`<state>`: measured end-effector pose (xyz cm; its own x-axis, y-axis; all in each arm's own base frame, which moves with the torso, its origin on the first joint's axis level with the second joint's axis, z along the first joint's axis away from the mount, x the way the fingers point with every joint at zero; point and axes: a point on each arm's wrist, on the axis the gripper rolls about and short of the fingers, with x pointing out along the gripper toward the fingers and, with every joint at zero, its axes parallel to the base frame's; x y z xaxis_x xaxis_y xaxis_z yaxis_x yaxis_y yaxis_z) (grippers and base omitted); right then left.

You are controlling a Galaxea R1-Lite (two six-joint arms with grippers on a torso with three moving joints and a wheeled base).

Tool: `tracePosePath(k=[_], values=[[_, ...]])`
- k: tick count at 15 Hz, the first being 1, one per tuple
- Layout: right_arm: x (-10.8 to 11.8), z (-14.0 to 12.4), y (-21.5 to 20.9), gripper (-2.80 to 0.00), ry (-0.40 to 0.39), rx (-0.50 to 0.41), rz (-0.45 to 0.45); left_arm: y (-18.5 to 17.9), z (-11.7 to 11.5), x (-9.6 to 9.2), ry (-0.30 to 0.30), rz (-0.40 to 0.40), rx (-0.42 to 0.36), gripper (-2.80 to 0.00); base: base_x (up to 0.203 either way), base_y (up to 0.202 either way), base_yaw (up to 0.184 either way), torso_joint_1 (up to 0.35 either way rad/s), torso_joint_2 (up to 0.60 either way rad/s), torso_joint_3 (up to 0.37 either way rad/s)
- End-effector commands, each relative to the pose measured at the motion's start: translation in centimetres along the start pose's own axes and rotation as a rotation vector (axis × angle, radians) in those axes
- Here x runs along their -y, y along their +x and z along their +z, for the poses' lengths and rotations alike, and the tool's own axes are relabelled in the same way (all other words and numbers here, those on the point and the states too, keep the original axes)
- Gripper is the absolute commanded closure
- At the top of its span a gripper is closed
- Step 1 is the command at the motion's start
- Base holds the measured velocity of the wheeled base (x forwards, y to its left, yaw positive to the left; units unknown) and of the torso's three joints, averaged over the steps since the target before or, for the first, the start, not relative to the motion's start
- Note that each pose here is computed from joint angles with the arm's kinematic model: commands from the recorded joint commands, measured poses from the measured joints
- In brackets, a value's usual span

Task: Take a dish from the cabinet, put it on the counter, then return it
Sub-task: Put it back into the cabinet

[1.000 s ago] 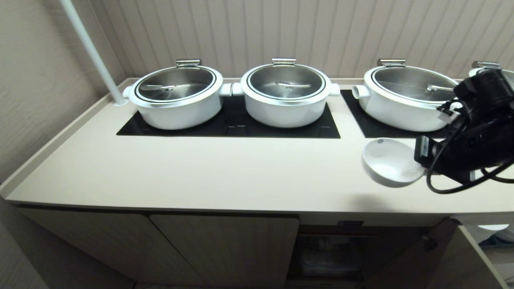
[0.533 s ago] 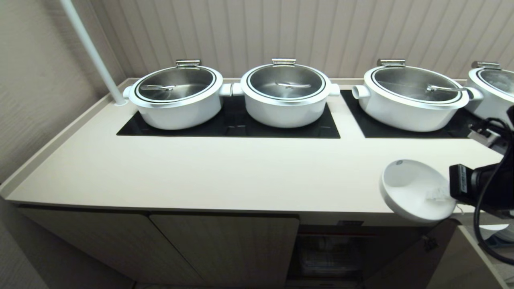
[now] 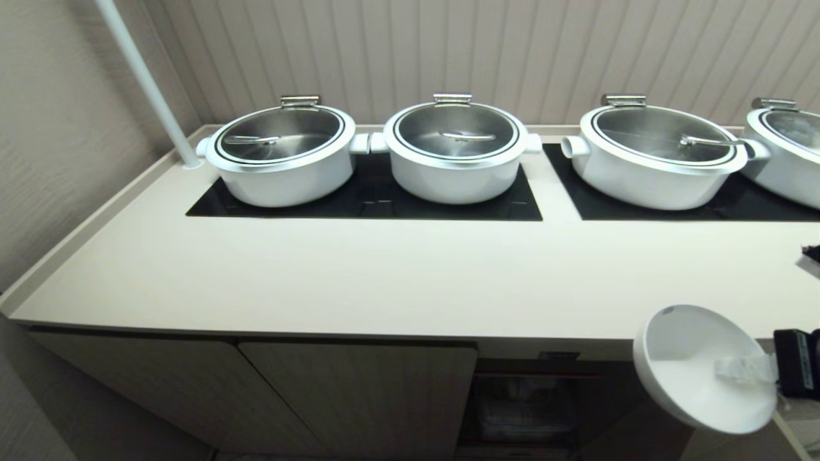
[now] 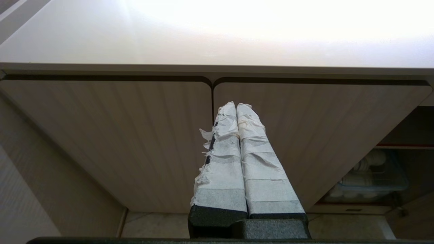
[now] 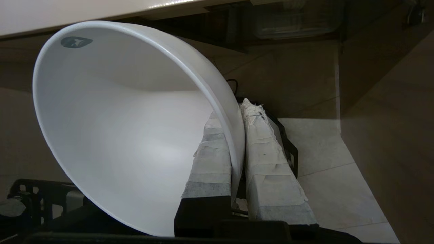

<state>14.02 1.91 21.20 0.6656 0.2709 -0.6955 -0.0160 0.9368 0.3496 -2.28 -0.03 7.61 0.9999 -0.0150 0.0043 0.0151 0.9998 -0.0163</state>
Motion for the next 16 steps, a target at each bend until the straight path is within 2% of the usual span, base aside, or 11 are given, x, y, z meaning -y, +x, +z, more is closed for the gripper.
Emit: tracePosePath(k=[1,3,9,11,16], values=[[0.2,-1.5,-0.6,0.00,-0.024,0.002,0.011,0.0,0.0,0.0,0.000,0.000,0.000,0.00,0.000,0.000,0.000,0.000,0.00,0.000],[0.7,-3.1,-0.6,0.00,-0.074,-0.022,0.009,0.0,0.0,0.0,0.000,0.000,0.000,0.00,0.000,0.000,0.000,0.000,0.00,0.000],[1.8,-7.3,-1.0,0.00,-0.081,-0.069,0.037,0.0,0.0,0.0,0.000,0.000,0.002,0.00,0.000,0.000,0.000,0.000,0.00,0.000],[2.0,-8.0,-0.8,0.00,-0.081,-0.092,0.034,0.0,0.0,0.0,0.000,0.000,0.001,0.00,0.000,0.000,0.000,0.000,0.00,0.000],[2.6,-10.2,0.3,0.00,-0.109,-0.188,0.038,0.0,0.0,0.0,0.000,0.000,0.002,0.00,0.000,0.000,0.000,0.000,0.00,0.000]])
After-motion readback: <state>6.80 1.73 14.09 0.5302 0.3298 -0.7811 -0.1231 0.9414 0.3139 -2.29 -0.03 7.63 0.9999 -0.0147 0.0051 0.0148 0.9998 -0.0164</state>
